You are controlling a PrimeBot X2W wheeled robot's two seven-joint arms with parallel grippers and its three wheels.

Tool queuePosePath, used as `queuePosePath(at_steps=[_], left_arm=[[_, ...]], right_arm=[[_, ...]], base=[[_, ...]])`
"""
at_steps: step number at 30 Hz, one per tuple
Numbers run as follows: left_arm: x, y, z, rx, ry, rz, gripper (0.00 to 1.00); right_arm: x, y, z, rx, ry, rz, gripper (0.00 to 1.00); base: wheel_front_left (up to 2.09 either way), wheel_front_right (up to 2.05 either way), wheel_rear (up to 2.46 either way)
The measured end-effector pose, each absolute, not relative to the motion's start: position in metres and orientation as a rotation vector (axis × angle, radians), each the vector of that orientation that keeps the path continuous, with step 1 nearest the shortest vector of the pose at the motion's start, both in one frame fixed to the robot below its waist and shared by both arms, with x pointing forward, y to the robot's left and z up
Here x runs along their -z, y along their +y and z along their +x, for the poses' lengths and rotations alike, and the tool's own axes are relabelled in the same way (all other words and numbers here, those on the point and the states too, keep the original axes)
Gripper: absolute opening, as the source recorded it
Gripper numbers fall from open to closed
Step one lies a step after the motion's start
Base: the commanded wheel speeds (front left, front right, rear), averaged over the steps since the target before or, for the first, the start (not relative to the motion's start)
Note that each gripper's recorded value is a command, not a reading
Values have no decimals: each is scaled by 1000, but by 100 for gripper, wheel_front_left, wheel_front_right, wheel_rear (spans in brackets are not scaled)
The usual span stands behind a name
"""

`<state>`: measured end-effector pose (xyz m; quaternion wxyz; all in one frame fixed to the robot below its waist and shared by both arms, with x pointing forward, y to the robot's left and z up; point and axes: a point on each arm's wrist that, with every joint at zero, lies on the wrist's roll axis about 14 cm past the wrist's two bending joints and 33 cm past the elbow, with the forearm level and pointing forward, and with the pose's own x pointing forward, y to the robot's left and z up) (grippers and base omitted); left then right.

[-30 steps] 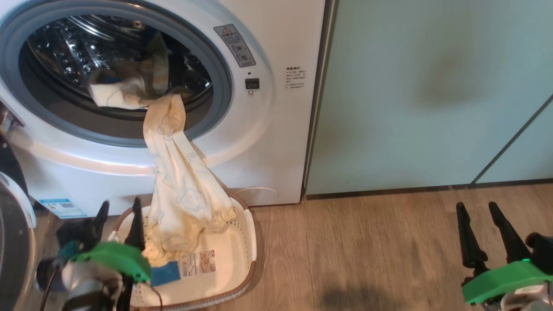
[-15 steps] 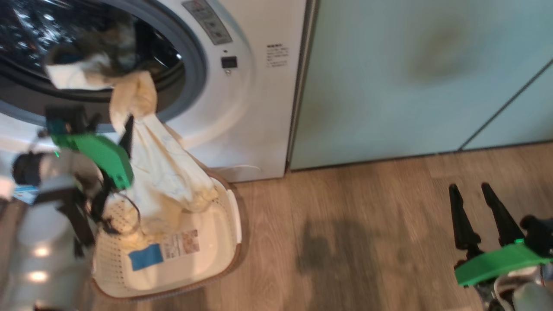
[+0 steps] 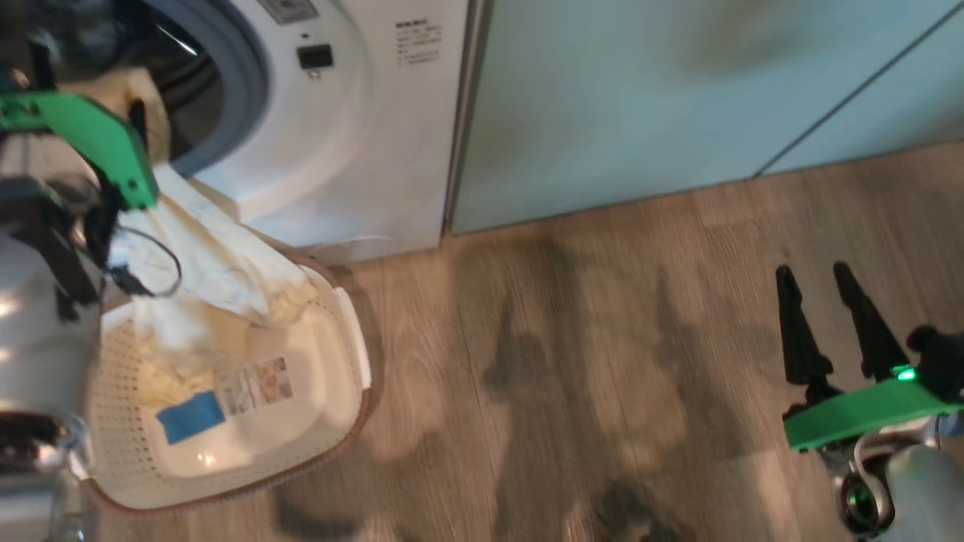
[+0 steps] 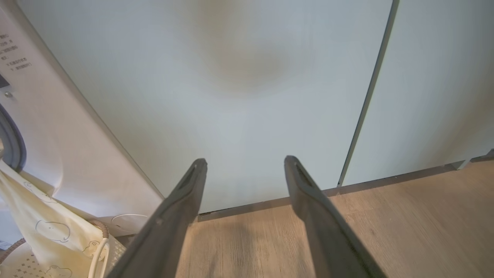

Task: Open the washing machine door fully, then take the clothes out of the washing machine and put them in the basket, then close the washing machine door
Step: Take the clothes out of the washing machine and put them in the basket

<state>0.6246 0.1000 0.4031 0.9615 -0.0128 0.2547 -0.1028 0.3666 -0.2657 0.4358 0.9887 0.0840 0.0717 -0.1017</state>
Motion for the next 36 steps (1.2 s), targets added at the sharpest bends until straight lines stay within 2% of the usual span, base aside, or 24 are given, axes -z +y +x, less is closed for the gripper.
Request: queuePosePath(at_steps=[17, 25, 26, 27, 28, 29, 30, 36], left_arm=[[-333, 103, 663, 178, 689, 8, 100], [-328, 112, 672, 142, 704, 6, 100], [-328, 113, 672, 140, 706, 6, 82], [-327, 113, 671, 140, 708, 8, 46], [-327, 113, 670, 144, 710, 10, 39], [-327, 112, 668, 152, 715, 13, 27], [-326, 111, 666, 164, 715, 19, 0], [-328, 101, 652, 215, 726, 22, 0]], right_arm=[[-407, -274, 384, 242, 219, 153, 100], [-400, -270, 392, 227, 232, 152, 100], [-399, -268, 392, 222, 234, 154, 100], [-399, -267, 393, 219, 234, 155, 100], [-399, -267, 393, 217, 233, 156, 100], [-399, -266, 394, 215, 232, 157, 100], [-400, -265, 394, 212, 229, 158, 100], [-406, -261, 398, 194, 211, 165, 100]], base=[[0, 0, 0], [0, 0, 0], [0, 0, 0], [0, 0, 0], [0, 0, 0], [0, 0, 0], [0, 0, 0], [0, 0, 0]])
